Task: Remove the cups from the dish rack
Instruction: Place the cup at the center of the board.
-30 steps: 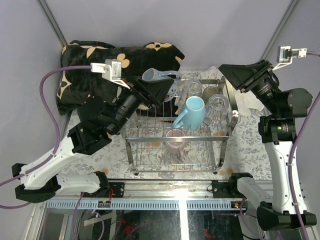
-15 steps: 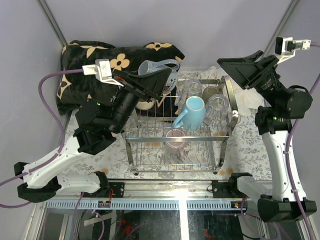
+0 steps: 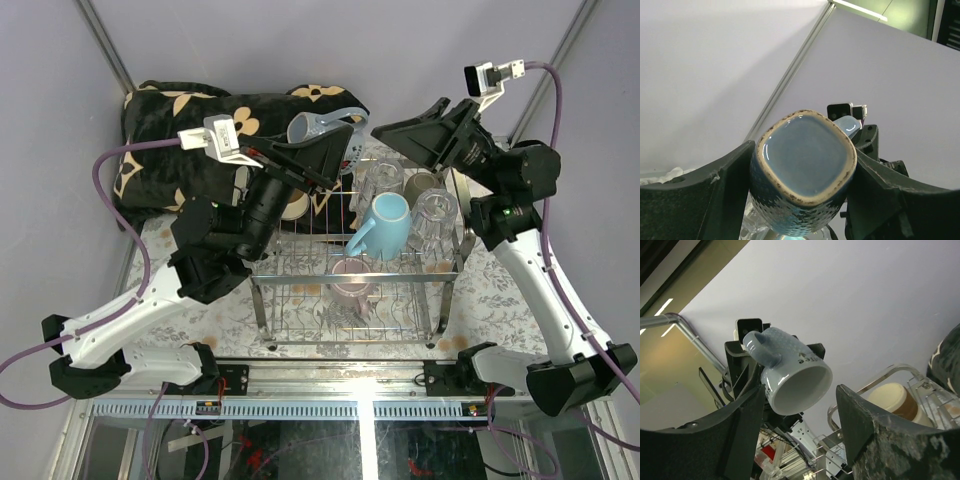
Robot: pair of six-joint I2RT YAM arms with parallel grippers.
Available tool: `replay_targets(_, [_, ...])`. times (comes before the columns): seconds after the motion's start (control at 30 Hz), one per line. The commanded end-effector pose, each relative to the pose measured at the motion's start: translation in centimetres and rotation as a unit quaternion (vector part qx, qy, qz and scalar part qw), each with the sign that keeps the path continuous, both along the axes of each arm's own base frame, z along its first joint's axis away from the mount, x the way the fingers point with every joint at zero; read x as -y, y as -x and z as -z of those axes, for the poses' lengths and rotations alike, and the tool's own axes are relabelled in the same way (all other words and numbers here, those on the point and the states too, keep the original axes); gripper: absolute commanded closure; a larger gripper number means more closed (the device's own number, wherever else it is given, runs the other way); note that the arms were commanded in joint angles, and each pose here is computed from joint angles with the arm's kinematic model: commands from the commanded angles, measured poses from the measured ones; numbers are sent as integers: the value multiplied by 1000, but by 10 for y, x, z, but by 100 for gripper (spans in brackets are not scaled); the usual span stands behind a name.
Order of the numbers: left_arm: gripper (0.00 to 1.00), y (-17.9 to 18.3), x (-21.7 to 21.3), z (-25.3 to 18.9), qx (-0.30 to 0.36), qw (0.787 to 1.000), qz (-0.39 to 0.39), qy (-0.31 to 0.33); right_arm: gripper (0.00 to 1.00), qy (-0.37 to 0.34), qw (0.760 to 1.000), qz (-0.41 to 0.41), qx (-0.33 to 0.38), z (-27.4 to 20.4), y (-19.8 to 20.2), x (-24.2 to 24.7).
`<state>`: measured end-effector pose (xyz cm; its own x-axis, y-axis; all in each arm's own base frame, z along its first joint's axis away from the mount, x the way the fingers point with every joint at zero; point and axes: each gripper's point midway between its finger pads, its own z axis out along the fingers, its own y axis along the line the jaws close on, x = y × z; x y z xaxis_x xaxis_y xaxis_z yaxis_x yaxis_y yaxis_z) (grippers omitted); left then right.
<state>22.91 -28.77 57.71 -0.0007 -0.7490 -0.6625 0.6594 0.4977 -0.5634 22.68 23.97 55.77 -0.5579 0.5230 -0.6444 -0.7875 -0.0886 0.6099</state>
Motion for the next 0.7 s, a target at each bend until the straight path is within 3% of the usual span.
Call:
replay_targets(0.0, [100,8,-36,-49,46,994,-27,90,35,-19,998,-10,54,-22,24,-4])
replay_targets(0.67, [100,0,-36,-43,34,994,-35,98,47,-55,992,-83,75,-42,53,-42])
